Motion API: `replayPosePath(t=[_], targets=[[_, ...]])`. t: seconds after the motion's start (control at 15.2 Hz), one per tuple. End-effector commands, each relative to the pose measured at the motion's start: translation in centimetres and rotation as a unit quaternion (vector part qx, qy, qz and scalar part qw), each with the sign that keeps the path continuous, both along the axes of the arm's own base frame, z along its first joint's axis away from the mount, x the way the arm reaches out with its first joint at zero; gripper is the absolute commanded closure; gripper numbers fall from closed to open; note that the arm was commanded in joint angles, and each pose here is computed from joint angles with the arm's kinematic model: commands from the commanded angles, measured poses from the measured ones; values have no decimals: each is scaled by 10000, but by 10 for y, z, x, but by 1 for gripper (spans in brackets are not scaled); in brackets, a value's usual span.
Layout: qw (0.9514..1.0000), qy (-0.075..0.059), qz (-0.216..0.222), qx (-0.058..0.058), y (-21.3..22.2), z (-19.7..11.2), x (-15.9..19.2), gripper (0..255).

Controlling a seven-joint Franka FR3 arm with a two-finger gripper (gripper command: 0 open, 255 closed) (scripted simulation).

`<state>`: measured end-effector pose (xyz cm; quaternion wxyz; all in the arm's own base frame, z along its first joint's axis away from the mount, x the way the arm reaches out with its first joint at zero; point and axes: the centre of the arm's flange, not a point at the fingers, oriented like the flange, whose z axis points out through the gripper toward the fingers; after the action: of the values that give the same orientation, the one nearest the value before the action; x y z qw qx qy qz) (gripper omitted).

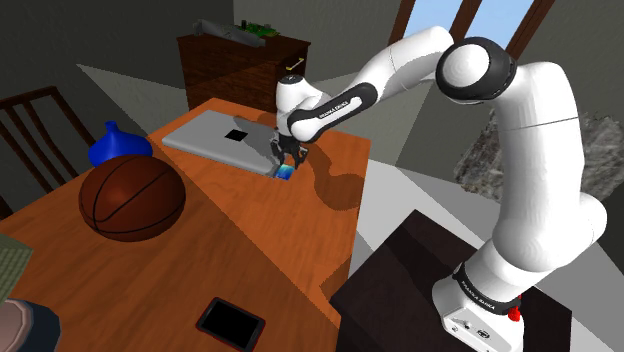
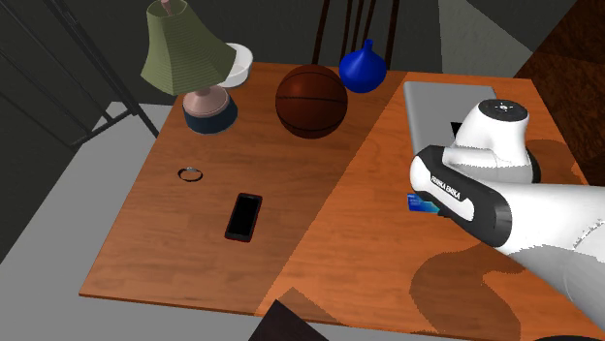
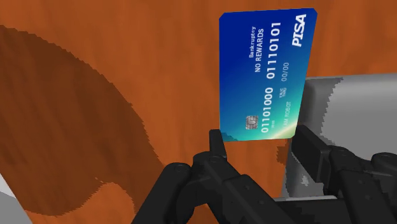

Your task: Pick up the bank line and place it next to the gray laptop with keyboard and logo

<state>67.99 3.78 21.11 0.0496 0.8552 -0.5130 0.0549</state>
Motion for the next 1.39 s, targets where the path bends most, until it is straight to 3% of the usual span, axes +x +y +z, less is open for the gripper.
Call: replayPosePath(t=[0.0, 0.66, 1.12, 1.19, 1.32], targets=[[10000, -2, 0, 0, -1, -11, 0, 255], [10000, -2, 0, 0, -1, -63, 0, 255], [10000, -2, 0, 0, -1, -63, 0, 255], [10000, -2, 0, 0, -1, -63, 0, 0], [10000, -2, 0, 0, -1, -63, 0, 0]])
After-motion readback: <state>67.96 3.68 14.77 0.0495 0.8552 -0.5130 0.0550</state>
